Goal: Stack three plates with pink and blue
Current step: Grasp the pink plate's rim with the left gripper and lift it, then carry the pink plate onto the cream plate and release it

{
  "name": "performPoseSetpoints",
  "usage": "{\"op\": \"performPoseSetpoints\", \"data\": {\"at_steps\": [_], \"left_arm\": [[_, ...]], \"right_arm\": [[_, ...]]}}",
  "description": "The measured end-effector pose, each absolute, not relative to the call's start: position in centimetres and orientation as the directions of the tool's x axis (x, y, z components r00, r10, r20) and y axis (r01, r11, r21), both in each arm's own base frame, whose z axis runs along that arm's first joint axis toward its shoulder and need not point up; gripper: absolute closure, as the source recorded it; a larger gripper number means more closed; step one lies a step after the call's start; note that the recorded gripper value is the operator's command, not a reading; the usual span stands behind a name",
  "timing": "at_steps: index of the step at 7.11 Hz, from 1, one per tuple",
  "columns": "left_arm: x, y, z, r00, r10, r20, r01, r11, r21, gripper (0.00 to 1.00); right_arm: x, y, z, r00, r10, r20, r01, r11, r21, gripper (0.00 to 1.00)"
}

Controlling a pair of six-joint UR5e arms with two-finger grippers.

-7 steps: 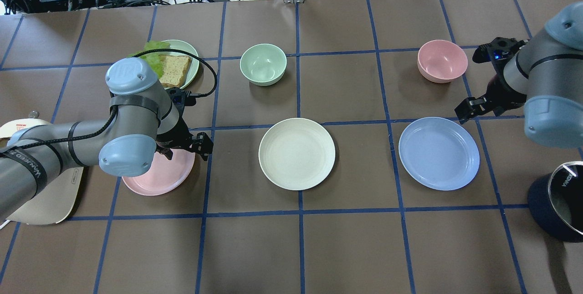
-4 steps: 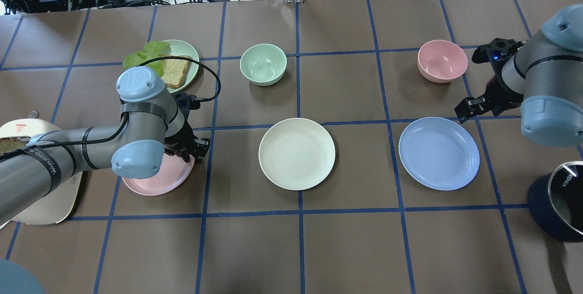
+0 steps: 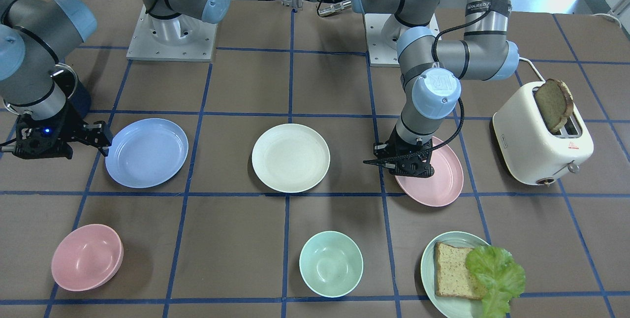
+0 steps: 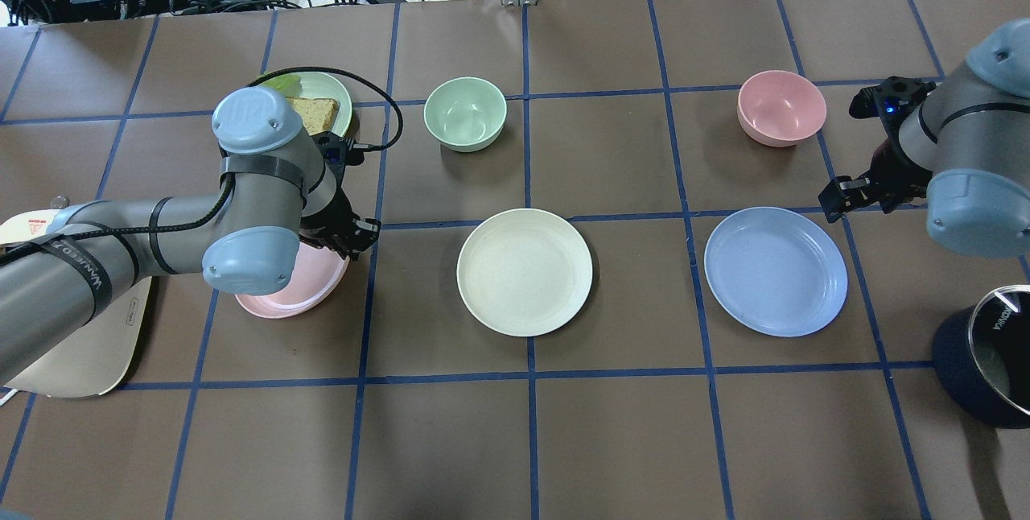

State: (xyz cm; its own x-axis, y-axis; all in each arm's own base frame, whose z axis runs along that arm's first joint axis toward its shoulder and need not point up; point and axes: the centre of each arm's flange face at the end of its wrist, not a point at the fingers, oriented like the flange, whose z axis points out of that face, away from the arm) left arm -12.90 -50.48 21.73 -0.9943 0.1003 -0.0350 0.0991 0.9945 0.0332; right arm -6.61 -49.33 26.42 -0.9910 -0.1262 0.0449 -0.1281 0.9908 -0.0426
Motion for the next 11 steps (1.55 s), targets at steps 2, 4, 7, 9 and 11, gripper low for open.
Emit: {"op": "performPoseSetpoints", "data": {"at_steps": [2, 4, 7, 9, 11], "left_arm": [[-16.7, -52.9, 26.0, -0.99, 0.111, -0.084, 0.107, 0.993, 0.053, 1.0], [-20.5, -54.4, 30.1, -0.993, 0.072, -0.093, 0.066, 0.996, 0.065, 1.0], [-31.8, -53.0, 31.3, -0.997, -0.048, -0.065, -0.05, 0.998, 0.035, 1.0], [-40.1, -51.9, 30.7, -0.996, -0.09, -0.02, -0.09, 0.996, 0.002, 1.0], [-45.4, -50.1, 28.0, -0.996, -0.076, -0.037, -0.076, 0.997, 0.016, 1.0]], "right_arm": [[-6.7, -49.6, 25.1, -0.992, -0.126, 0.031, -0.127, 0.992, -0.019, 0.3], [-6.8, -49.7, 24.1, -0.991, -0.129, 0.021, -0.129, 0.992, -0.001, 0.36], [-6.7, -49.3, 22.5, -0.991, -0.131, 0.009, -0.13, 0.991, 0.023, 0.4], [-6.6, -48.8, 21.4, -0.991, -0.132, 0.013, -0.132, 0.991, 0.039, 0.45], [-6.9, -48.8, 20.5, -0.991, -0.133, 0.028, -0.131, 0.99, 0.046, 0.51]]}}
